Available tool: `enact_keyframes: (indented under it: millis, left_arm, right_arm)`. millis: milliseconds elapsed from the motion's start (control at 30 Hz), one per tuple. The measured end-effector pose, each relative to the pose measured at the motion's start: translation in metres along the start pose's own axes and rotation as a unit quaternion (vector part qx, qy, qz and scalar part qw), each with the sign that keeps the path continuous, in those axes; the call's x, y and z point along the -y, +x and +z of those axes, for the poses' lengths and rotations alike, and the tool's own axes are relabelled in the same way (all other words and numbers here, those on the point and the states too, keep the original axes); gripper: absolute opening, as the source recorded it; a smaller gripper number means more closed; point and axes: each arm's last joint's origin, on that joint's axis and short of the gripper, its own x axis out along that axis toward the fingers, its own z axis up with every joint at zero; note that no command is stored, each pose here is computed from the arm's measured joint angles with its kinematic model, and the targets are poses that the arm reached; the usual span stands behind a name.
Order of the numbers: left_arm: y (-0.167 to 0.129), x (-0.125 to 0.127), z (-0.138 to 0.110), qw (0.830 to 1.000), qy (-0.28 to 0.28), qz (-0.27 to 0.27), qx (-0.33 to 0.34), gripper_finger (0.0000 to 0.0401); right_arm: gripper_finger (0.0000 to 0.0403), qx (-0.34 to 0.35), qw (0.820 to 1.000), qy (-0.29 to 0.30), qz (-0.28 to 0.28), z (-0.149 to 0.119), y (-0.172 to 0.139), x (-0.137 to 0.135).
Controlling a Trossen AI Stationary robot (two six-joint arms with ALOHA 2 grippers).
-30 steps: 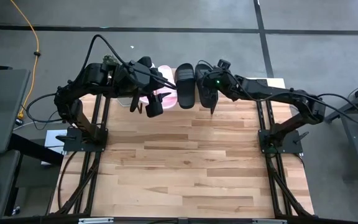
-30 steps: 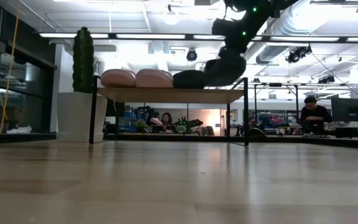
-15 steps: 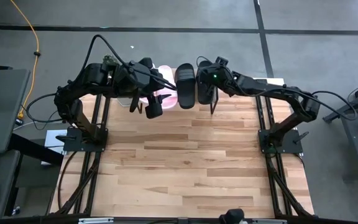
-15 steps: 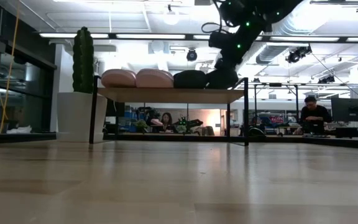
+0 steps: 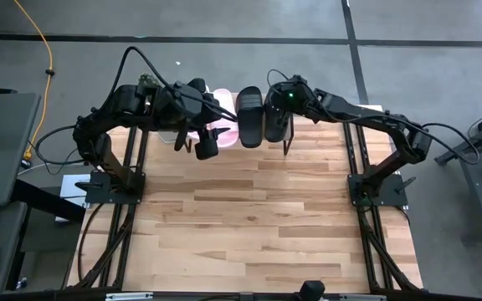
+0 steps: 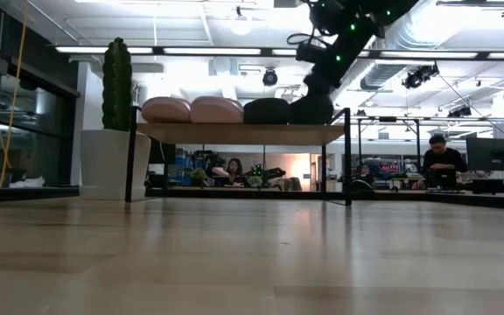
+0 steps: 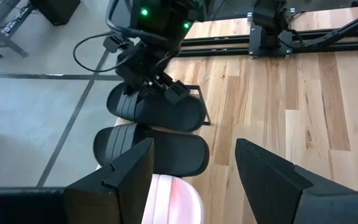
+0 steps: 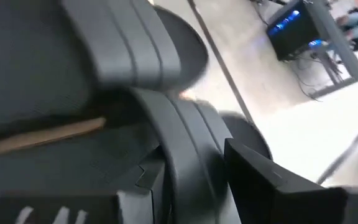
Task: Pick and place slides into the shelf
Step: Put the black slipper on the shelf
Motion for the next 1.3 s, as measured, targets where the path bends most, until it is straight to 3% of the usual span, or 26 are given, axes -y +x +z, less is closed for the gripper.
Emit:
enact_keyframes:
  millis: [200, 767, 900, 1133, 1300]
  left_arm:
    - [0.000, 0.000, 0.000, 1.000, -0.001, 0.000, 0.000, 0.0214]
    - [0.000, 0.000, -0.002, 1.000, -0.006, -0.001, -0.011, 0.0214]
    - [0.000, 0.000, -0.002, 1.000, -0.007, -0.001, -0.010, 0.0214]
    - [0.000, 0.000, -0.002, 1.000, -0.007, -0.001, -0.010, 0.0214]
    - [0.000, 0.000, -0.002, 1.000, -0.007, -0.002, -0.009, 0.0214]
  right_arm:
    - [0.0126, 0.037, 0.999, 0.012, 0.032, 0.017, -0.011, 0.006]
    - [0.0120, 0.003, 0.999, 0.016, 0.028, 0.012, -0.005, 0.003]
    - [0.0093, -0.015, 1.000, 0.008, 0.012, 0.010, 0.003, 0.001]
    - [0.0010, -0.031, 1.000, 0.007, 0.004, 0.009, 0.009, -0.002]
    - [0.0006, -0.036, 0.999, 0.000, -0.008, 0.009, 0.008, -0.003]
